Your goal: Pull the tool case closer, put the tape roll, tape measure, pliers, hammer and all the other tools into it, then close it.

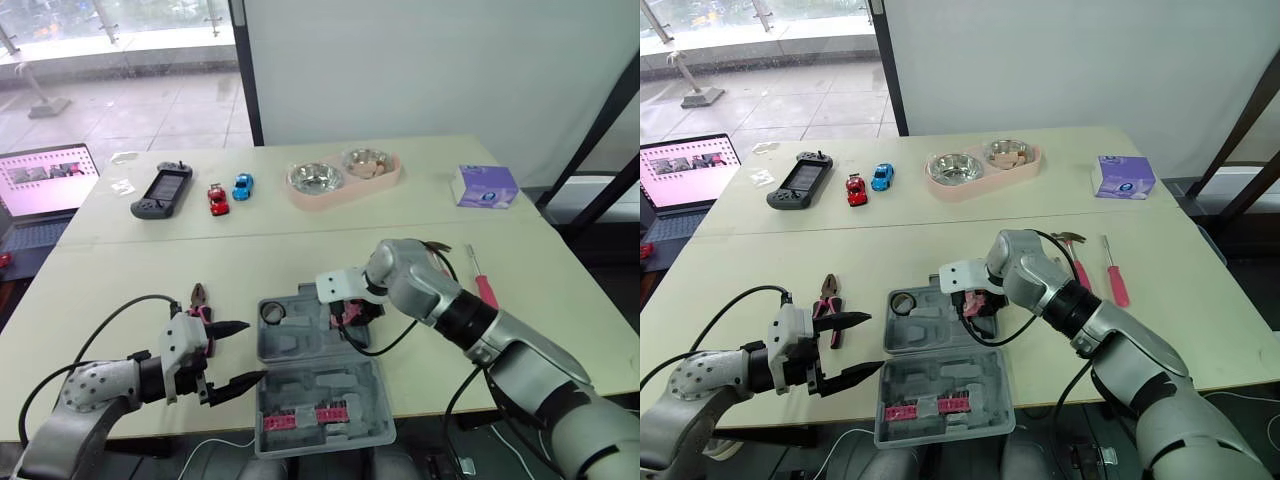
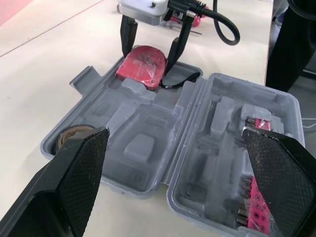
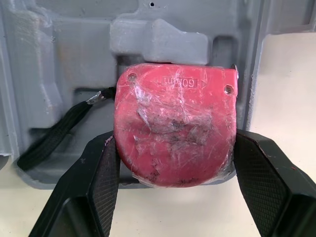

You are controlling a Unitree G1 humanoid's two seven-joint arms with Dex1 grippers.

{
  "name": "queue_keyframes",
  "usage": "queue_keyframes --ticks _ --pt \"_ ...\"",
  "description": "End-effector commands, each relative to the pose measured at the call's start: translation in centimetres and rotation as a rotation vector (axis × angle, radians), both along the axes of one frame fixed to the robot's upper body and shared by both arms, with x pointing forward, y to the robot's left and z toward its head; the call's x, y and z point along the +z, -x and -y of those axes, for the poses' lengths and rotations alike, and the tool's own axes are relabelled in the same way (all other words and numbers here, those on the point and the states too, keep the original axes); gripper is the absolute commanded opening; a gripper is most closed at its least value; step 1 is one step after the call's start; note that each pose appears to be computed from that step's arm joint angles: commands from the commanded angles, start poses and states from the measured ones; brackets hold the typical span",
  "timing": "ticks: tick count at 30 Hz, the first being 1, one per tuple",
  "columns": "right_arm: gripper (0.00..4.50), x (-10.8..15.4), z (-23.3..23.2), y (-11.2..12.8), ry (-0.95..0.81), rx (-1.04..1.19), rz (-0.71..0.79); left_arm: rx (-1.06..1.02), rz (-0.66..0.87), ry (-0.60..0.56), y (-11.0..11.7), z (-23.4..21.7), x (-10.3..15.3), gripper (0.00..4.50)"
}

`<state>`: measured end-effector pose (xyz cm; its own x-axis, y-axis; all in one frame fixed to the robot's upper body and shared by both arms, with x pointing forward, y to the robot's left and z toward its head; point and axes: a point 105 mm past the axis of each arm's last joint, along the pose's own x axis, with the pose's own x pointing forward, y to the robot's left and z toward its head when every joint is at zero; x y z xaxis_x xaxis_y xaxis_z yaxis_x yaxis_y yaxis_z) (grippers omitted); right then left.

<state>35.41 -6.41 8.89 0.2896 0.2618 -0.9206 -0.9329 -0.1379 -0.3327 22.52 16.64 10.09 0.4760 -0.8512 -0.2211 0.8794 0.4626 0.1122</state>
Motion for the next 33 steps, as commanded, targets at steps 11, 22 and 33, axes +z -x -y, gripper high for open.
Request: queue_keyframes --ticks 11,22,33 --pt "4.45 1.9 -1.6 0.3 -0.093 0.027 0.037 -0.002 0.026 -0.001 0.0 -0.1 0.5 4.5" --pt "4.45 3.7 0.6 -0.1 -0.199 -0.053 0.06 -0.006 0.026 0.001 0.1 0.0 0.5 4.5" --pt "1.63 3.3 0.9 1.5 -0.571 -0.084 0.037 0.003 0.025 0.002 0.0 -0.1 0.4 4.5"
